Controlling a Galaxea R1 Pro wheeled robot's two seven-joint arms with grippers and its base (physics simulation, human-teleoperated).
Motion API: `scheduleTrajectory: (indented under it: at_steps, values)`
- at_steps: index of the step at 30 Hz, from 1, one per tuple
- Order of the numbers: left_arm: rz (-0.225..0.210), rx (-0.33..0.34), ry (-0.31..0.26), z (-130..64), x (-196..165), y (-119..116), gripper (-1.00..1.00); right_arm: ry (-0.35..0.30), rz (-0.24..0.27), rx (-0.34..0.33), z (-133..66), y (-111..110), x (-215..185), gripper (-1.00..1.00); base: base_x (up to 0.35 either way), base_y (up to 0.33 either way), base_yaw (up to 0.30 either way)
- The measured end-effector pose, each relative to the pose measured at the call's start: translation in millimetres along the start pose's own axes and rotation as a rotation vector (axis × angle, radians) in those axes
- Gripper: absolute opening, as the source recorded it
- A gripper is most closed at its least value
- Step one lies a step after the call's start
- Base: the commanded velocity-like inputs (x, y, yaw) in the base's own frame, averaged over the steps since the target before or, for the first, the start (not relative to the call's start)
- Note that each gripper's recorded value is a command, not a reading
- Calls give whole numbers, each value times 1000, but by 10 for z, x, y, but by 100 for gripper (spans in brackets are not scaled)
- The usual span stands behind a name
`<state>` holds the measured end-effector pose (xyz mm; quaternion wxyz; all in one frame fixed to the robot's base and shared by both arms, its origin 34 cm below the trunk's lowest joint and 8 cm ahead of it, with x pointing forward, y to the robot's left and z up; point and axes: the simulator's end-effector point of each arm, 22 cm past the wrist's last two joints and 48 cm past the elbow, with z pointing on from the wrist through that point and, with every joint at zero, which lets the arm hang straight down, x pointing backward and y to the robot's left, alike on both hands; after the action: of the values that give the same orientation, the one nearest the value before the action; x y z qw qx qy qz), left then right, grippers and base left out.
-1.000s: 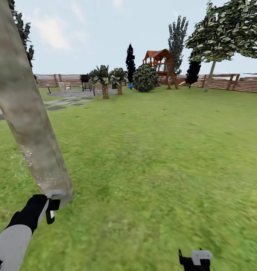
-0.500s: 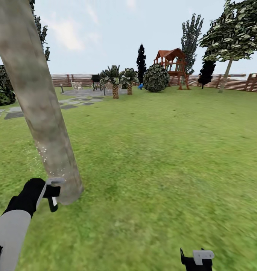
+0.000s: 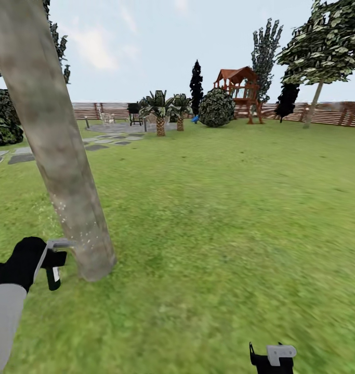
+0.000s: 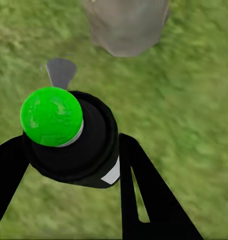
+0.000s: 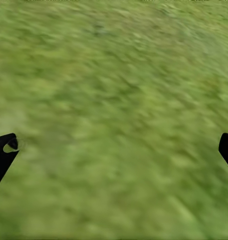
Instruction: In the garden, pick up the pesticide atomizer on the floor and spray pesticide onto both trees until each tree trunk is fully covered.
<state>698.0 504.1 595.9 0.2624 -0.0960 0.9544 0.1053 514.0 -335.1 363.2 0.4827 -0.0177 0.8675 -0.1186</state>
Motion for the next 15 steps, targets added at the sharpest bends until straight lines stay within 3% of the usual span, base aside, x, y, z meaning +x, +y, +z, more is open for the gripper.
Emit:
scheduleTrajectory:
  at_steps: [2, 4, 7, 15]
  values:
    - [-7, 0, 4, -19, -8, 63, -100, 1, 1, -1, -2, 6, 3, 100, 0, 0, 262]
    - [15, 1, 9, -18, -7, 6, -100, 1, 1, -1, -2, 7, 4, 100, 0, 0, 273]
    - [110, 49, 15, -29, -30, -325, -100, 1, 1, -1, -2, 7, 4, 100, 0, 0, 137]
    - [125, 92, -15, -107, -136, -418, -100, 1, 1, -1, -2, 8, 4, 100, 46, -194, 11]
